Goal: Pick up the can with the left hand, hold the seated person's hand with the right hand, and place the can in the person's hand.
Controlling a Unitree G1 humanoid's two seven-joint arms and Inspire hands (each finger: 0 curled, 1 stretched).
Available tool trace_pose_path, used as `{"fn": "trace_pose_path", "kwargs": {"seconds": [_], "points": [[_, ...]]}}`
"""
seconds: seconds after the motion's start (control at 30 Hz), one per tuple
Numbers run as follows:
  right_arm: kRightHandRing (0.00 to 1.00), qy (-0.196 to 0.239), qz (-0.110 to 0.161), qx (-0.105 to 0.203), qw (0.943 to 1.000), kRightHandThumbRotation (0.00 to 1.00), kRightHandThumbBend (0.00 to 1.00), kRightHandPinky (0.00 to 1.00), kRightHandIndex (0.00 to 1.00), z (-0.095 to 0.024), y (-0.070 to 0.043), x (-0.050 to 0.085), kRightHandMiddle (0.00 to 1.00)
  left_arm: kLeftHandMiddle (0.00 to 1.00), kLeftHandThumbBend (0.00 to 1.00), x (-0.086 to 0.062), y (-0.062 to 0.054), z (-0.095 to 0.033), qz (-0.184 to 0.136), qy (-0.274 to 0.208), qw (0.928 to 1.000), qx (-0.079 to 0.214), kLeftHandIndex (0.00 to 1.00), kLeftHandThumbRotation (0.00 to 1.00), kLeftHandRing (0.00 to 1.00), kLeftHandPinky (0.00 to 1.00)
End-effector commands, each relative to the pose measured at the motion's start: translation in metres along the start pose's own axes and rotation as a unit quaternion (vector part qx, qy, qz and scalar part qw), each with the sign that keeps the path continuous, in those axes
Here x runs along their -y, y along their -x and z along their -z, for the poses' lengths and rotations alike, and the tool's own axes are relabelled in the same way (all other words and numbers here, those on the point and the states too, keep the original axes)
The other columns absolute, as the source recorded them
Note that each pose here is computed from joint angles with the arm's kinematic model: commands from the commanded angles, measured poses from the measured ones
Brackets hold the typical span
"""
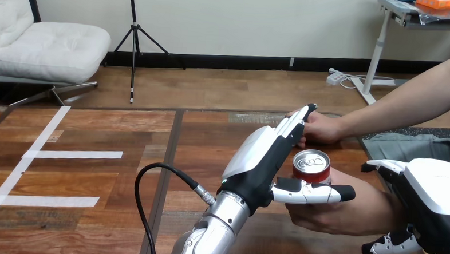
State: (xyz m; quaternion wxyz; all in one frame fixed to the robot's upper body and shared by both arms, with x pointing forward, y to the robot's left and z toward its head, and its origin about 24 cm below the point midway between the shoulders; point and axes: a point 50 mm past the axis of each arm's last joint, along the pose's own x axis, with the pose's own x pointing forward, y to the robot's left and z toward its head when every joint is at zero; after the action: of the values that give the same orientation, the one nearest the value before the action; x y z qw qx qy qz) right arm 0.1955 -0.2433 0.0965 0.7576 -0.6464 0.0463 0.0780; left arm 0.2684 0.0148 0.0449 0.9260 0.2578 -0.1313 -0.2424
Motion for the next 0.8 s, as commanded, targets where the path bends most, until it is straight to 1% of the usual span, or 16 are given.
{"fn": "trace_pose_path", "kwargs": {"seconds": [0.0, 0.17, 0.27, 0.37, 0.4, 0.43, 0.5, 0.57, 0.6, 0.77], "points": [[0.87, 0.017, 0.031, 0.016, 0.9992, 0.0, 0.98, 0.79, 0.83, -0.004, -0.005, 0.014, 0.87, 1.0, 1.0, -0.012, -0.007, -0.008, -0.018, -0.012, 0.9995, 0.022, 1.0, 0.51, 1.0, 1.0], [0.87, 0.013, 0.035, 0.019, 0.9991, 0.0, 0.98, 0.79, 0.83, -0.005, -0.004, 0.015, 0.87, 1.0, 1.0, -0.014, -0.006, -0.007, -0.024, 0.0, 0.9994, 0.024, 1.0, 0.49, 1.0, 1.0], [0.87, 0.004, 0.045, 0.025, 0.9987, 0.0, 0.98, 0.79, 0.83, -0.007, -0.003, 0.015, 0.87, 1.0, 1.0, -0.016, -0.004, -0.007, -0.029, 0.012, 0.9992, 0.025, 1.0, 0.48, 1.0, 1.0], [0.87, -0.009, 0.053, 0.03, 0.9981, 0.0, 0.97, 0.79, 0.83, -0.01, -0.002, 0.016, 0.87, 1.0, 0.98, -0.019, -0.001, -0.006, -0.036, 0.042, 0.998, 0.029, 1.0, 0.47, 1.0, 1.0], [0.87, -0.016, 0.059, 0.035, 0.9975, 0.0, 0.97, 0.79, 0.83, -0.011, -0.001, 0.016, 0.87, 1.0, 0.98, -0.02, 0.002, -0.005, -0.041, 0.064, 0.9966, 0.031, 1.0, 0.47, 1.0, 1.0], [0.87, -0.02, 0.063, 0.037, 0.9971, 0.0, 0.97, 0.79, 0.83, -0.012, 0.0, 0.016, 0.87, 1.0, 0.94, -0.021, 0.003, -0.005, -0.044, 0.078, 0.9955, 0.031, 1.0, 0.46, 1.0, 1.0], [0.87, -0.034, 0.073, 0.043, 0.9959, 0.0, 0.97, 0.79, 0.83, -0.014, 0.001, 0.016, 0.87, 1.0, 0.92, -0.025, 0.007, -0.003, -0.051, 0.1, 0.9931, 0.034, 1.0, 0.45, 1.0, 1.0], [0.87, -0.045, 0.079, 0.048, 0.9947, 0.0, 0.96, 0.79, 0.83, -0.015, 0.002, 0.017, 0.87, 1.0, 0.9, -0.027, 0.009, -0.002, -0.055, 0.109, 0.9918, 0.036, 1.0, 0.46, 1.0, 1.0], [0.87, -0.056, 0.086, 0.048, 0.9936, 0.0, 0.95, 0.79, 0.83, -0.016, 0.004, 0.017, 0.87, 1.0, 0.89, -0.03, 0.012, -0.001, -0.06, 0.121, 0.99, 0.038, 1.0, 0.47, 1.0, 1.0], [0.86, -0.079, 0.107, 0.052, 0.9897, 0.0, 0.94, 0.79, 0.83, -0.02, 0.007, 0.016, 0.87, 1.0, 0.83, -0.038, 0.022, 0.002, -0.073, 0.159, 0.9835, 0.047, 1.0, 0.56, 1.0, 1.0]]}}
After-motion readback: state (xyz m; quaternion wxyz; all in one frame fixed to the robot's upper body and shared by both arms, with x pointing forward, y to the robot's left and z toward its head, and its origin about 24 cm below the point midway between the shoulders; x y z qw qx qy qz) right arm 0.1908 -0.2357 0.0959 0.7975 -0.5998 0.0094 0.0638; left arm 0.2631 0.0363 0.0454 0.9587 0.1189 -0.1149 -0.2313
